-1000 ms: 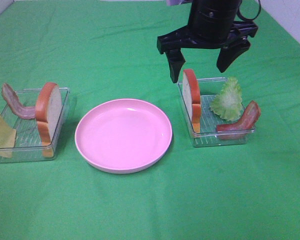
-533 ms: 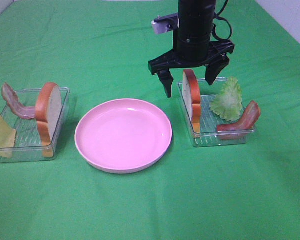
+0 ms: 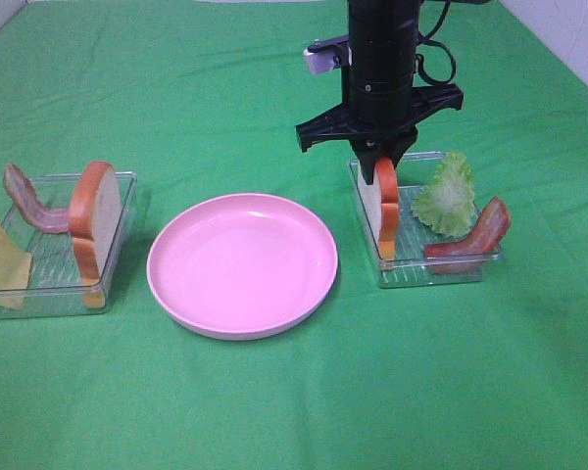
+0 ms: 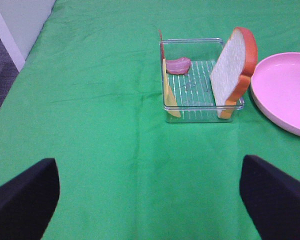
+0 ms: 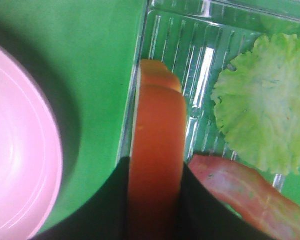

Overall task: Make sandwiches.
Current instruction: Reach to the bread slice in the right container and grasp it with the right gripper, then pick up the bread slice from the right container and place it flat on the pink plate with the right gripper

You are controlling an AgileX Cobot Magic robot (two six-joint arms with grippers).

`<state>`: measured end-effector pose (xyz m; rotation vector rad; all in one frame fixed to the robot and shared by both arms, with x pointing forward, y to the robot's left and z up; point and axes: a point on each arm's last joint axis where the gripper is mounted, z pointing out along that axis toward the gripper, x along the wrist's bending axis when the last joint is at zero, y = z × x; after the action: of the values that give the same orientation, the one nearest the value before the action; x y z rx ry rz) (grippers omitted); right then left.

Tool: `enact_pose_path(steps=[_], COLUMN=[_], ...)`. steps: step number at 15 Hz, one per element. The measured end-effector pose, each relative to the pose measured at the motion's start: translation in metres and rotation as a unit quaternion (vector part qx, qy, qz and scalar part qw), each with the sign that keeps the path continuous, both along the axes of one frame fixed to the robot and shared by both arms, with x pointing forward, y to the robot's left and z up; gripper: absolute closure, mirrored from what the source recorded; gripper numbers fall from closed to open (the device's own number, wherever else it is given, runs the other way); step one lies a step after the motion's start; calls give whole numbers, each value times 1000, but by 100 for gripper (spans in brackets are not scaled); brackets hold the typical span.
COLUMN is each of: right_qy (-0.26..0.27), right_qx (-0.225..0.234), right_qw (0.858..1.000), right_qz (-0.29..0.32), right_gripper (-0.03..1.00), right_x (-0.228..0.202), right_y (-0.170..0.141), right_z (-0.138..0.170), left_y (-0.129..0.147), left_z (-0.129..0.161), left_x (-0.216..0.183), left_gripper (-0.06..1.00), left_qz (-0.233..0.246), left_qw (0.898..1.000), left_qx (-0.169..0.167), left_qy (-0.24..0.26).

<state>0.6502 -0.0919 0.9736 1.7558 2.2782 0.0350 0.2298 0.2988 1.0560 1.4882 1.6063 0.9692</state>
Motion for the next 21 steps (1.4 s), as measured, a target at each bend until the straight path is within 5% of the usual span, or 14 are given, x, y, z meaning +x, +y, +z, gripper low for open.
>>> enact_pose_path(steps=[5,12,13,16,21], right_qy=[-6,-92,-88,-42,29], right_qx=[5,97,152,232,302], right_qw=[1000,986,979,963,943], right_qz=[20,101,106,127,138], right_gripper=[76,76,76,76,76], right_x=[-2,-43,-55,-60,-54], right_y=[0,-11,-7,10,34], right_z=[12,131,147,141,111], left_y=[0,0,0,0,0], left_z=[0,0,0,0,0], left_x=[0,0,0,0,0], left_gripper=[4,4,4,4,4], left_qz=[0,0,0,0,0], left_qw=[1000,1000,1000,1000,1000], left_qx=[0,0,0,0,0], left_qy=[0,0,0,0,0])
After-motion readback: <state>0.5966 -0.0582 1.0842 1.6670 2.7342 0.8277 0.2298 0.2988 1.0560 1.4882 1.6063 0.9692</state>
